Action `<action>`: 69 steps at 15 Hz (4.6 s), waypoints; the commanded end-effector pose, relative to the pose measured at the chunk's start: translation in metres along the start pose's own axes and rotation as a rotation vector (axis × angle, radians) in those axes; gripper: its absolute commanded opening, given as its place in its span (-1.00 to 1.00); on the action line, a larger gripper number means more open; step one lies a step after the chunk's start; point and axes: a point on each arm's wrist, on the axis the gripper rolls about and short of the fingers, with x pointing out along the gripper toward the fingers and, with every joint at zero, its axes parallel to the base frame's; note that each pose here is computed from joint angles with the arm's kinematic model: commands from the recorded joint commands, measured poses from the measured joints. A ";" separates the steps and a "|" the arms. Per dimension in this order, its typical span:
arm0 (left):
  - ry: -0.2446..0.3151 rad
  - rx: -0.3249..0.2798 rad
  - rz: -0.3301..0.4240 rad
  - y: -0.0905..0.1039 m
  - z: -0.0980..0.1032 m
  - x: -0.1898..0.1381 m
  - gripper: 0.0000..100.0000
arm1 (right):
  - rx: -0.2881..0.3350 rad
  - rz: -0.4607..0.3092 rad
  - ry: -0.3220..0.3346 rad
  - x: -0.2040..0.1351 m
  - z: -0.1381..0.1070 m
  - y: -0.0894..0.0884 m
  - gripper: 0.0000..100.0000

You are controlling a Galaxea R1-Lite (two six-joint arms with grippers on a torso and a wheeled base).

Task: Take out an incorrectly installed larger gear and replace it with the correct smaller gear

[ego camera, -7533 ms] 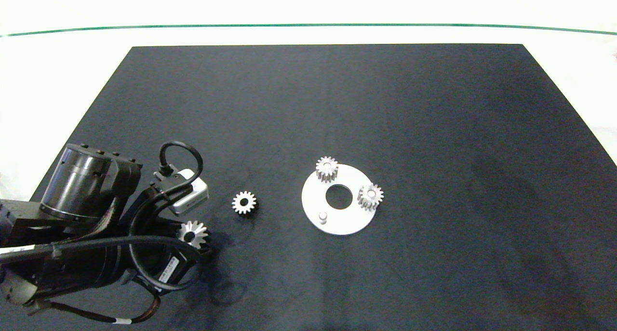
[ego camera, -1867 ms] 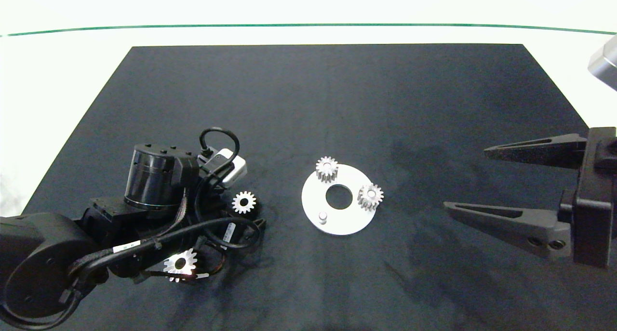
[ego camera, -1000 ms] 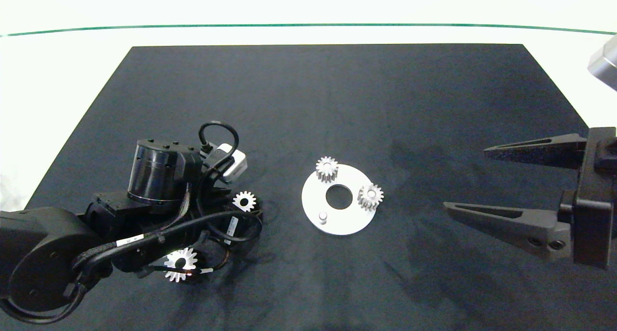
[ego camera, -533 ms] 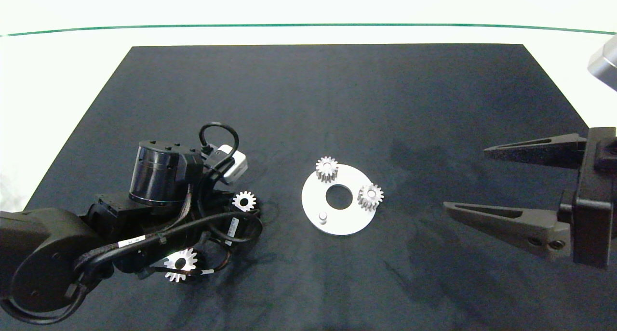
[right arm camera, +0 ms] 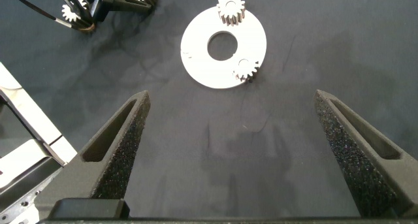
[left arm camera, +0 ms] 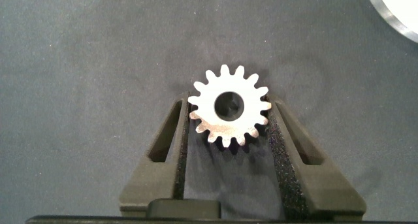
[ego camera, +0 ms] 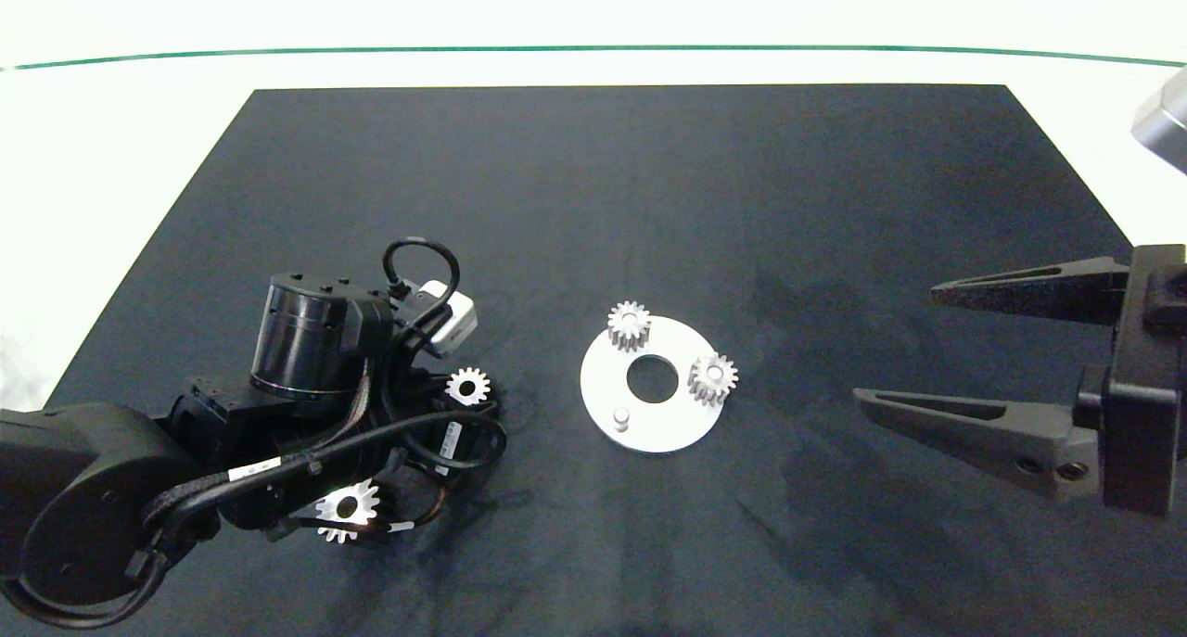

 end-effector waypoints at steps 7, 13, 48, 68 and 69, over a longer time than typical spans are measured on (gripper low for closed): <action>0.008 0.002 -0.002 -0.001 -0.003 0.000 -0.57 | -0.001 0.002 0.001 -0.001 -0.001 0.000 1.00; -0.041 0.022 -0.040 -0.010 0.005 -0.021 -0.62 | -0.001 0.000 -0.002 -0.002 -0.001 0.000 1.00; -0.070 0.198 -0.106 -0.122 0.050 0.004 -0.62 | 0.142 -0.228 -0.106 -0.082 -0.030 -0.015 1.00; -0.056 0.200 -0.081 -0.108 0.044 0.000 -0.62 | 0.140 -0.211 -0.078 -0.082 -0.032 -0.013 1.00; -0.060 0.199 -0.081 -0.109 0.046 0.000 -0.62 | 0.140 -0.211 -0.078 -0.082 -0.032 -0.013 1.00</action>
